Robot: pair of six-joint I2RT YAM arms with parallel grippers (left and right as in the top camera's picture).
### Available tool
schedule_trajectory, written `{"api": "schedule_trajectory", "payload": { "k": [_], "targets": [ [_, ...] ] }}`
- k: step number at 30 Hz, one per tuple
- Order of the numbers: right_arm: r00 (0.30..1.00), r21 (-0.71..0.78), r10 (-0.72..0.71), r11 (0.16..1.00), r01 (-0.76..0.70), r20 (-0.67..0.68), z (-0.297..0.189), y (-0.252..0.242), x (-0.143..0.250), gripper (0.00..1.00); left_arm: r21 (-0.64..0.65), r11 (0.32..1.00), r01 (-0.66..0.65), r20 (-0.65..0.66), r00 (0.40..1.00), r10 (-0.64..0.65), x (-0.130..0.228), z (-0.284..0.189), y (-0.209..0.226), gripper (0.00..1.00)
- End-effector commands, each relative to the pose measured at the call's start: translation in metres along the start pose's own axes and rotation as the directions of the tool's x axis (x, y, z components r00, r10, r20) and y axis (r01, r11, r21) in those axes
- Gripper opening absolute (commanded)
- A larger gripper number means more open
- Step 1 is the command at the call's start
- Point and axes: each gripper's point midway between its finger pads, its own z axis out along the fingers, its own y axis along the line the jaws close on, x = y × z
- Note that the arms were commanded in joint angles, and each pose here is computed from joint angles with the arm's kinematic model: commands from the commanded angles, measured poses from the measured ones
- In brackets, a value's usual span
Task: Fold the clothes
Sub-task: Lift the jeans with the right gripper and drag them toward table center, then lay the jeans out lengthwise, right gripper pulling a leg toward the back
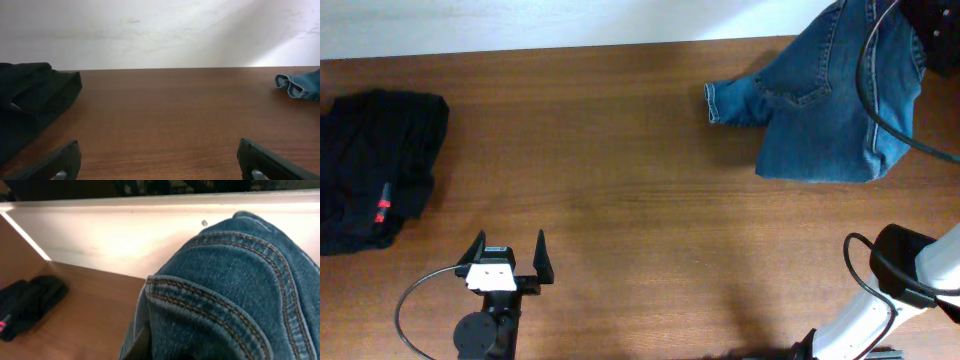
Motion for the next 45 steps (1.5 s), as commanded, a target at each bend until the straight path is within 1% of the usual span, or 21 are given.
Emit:
{"api": "schedule_trajectory", "payload": {
  "k": [1,6,11,15,18,23,26,29,34,36,40,43,44,45],
  "targets": [
    [0.993,-0.1,-0.108,0.989,0.113,0.055,-0.008,0.035,-0.011,0.04,0.007,1.0,-0.015,0.002,1.0,0.015,0.001,0.0,-0.001,0.99],
    [0.983,-0.206,-0.178,0.961,0.185,0.055,0.006,0.067,-0.008,0.04,0.008,1.0,-0.015,0.002,1.0,0.015,0.001,0.0,-0.001,0.99],
    [0.958,-0.353,-0.284,0.893,0.278,0.038,0.033,0.114,0.007,0.04,0.008,1.0,-0.015,0.002,1.0,0.015,0.001,0.0,-0.001,0.99],
    [0.942,-0.402,-0.335,0.867,0.294,-0.034,0.07,0.14,0.025,0.04,0.01,1.0,-0.015,0.003,1.0,0.015,0.001,0.0,-0.001,1.0],
    [0.911,-0.452,-0.398,0.835,0.314,-0.104,0.102,0.164,0.048,0.04,0.053,0.999,-0.012,0.026,1.0,0.011,-0.005,0.0,-0.009,0.99],
    [0.832,-0.524,-0.498,0.79,0.318,-0.244,0.156,0.202,0.099,0.04,0.193,0.98,-0.04,0.169,0.986,0.007,-0.041,-0.007,-0.034,1.0],
    [0.785,-0.592,-0.552,0.744,0.31,-0.282,0.185,0.231,0.131,0.04,0.268,0.962,-0.051,0.227,0.974,-0.012,-0.06,-0.015,-0.047,0.99],
    [0.744,-0.66,-0.598,0.692,0.291,-0.298,0.207,0.26,0.161,0.04,0.298,0.954,-0.03,0.245,0.968,-0.046,-0.076,-0.022,-0.051,0.99],
    [0.683,-0.728,-0.66,0.628,0.274,-0.312,0.239,0.301,0.212,0.04,0.296,0.954,-0.047,0.311,0.949,-0.05,-0.111,-0.036,-0.051,0.99],
    [0.664,-0.746,-0.681,0.606,0.277,-0.307,0.251,0.315,0.231,0.04,0.295,0.954,-0.046,0.31,0.949,-0.05,-0.121,-0.041,-0.051,0.99],
    [0.657,-0.771,-0.704,0.567,0.29,-0.27,0.267,0.338,0.255,0.04,0.286,0.958,-0.03,0.262,0.964,-0.048,-0.128,-0.049,-0.049,0.99],
    [0.664,-0.779,-0.714,0.54,0.319,-0.222,0.281,0.353,0.266,0.04,0.279,0.96,-0.023,0.245,0.968,-0.048,-0.135,-0.055,-0.048,0.99],
    [0.671,-0.776,-0.712,0.536,0.333,-0.204,0.287,0.357,0.266,0.04,0.28,0.96,-0.024,0.246,0.968,-0.047,-0.138,-0.057,-0.048,0.99],
    [0.687,-0.758,-0.7,0.552,0.348,-0.195,0.295,0.36,0.264,0.04,0.28,0.96,-0.025,0.25,0.967,-0.048,-0.141,-0.059,-0.048,0.99]
  ]
}}
